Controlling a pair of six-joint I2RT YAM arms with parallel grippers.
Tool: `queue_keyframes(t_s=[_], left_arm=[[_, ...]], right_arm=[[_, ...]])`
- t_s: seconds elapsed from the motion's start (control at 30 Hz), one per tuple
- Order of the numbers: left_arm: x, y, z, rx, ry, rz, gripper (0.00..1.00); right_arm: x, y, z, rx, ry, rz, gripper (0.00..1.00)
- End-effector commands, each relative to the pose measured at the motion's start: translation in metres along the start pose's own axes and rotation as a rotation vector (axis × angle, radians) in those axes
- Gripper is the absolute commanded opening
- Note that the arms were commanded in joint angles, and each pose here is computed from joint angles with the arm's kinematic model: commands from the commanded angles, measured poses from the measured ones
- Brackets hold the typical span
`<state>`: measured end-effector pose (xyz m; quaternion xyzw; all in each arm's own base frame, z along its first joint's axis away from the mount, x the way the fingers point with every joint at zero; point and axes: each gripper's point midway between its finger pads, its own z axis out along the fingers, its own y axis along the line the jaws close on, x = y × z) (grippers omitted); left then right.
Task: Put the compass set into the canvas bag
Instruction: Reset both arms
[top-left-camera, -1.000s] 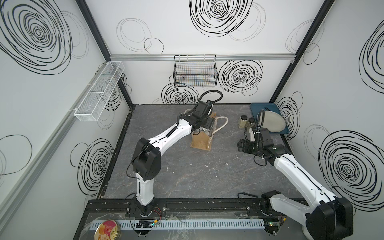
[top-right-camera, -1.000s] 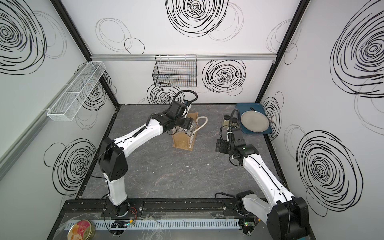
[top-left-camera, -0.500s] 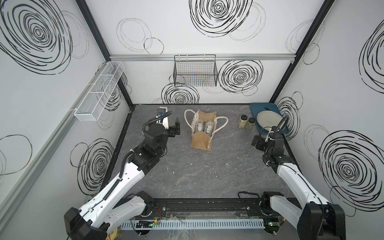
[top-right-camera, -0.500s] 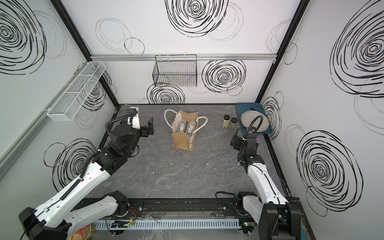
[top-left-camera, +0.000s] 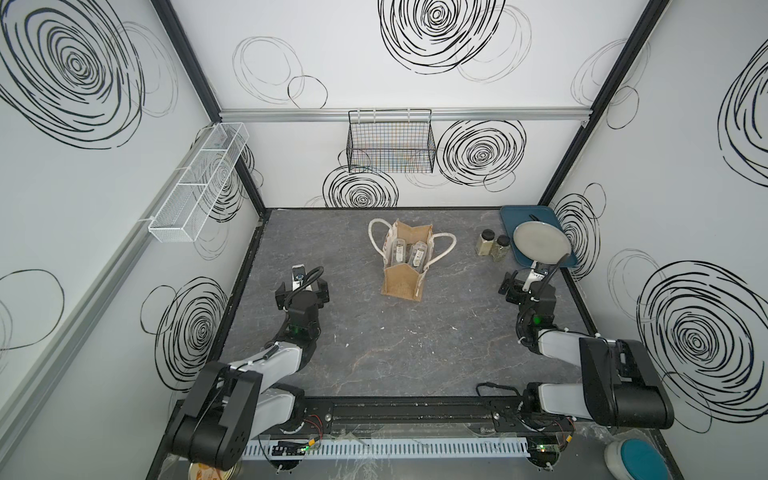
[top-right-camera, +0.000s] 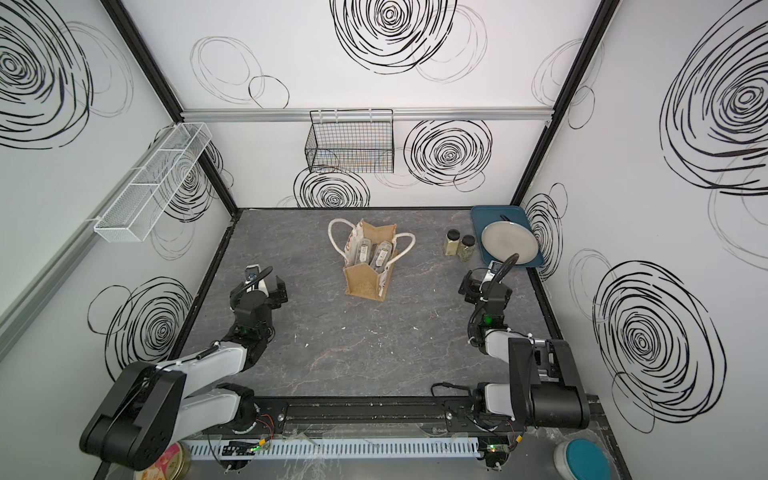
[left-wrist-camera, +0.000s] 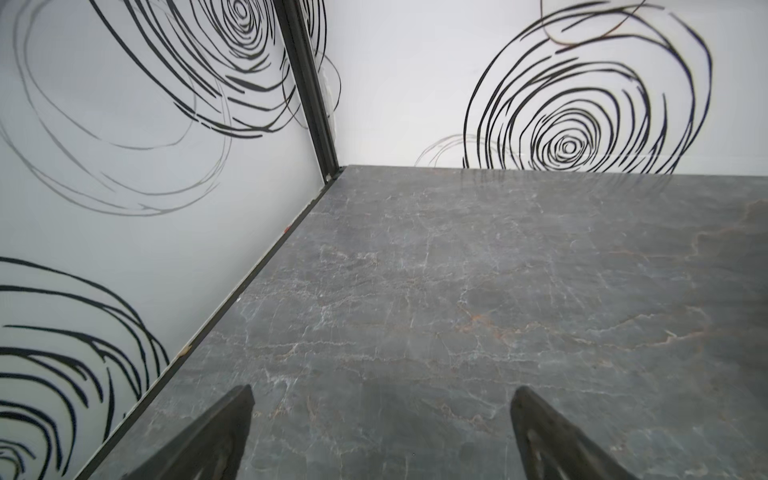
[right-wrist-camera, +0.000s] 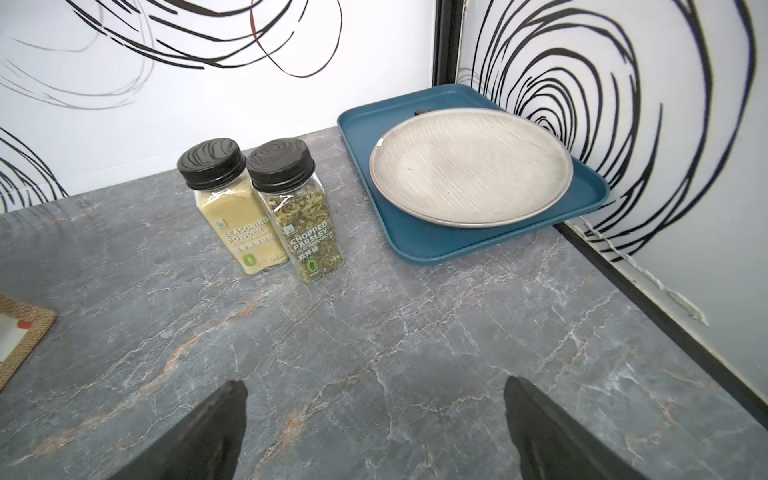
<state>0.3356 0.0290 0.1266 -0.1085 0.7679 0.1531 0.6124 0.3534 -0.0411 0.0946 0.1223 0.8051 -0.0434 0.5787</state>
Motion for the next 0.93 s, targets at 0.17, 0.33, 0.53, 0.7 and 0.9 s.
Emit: queue_keyframes(t_s=[0.17,0.33,0.53,0.7,0.9], left_arm=[[-0.029,-0.002,-0.002,0.042,-0.240,-0.094,0.99],[-0.026,-0.010,0.011,0.069,-0.192,-0.074,0.99],[-0.027,-0.010,0.012,0.067,-0.196,-0.073,0.99],[-0.026,-0.010,0.012,0.068,-0.190,-0.074,0.99],[-0.027,-0.009,0.012,0.068,-0.194,-0.075,0.99]], right_arm=[[-0.017,0.006,0.014,-0.003,-0.054,-0.008,1.00],[-0.018,0.008,0.015,0.000,-0.053,-0.020,1.00],[-0.017,0.008,0.015,-0.001,-0.051,-0.021,1.00],[-0.016,0.014,0.018,-0.009,-0.043,-0.048,1.00],[-0.017,0.013,0.016,-0.020,-0.050,-0.042,1.00]])
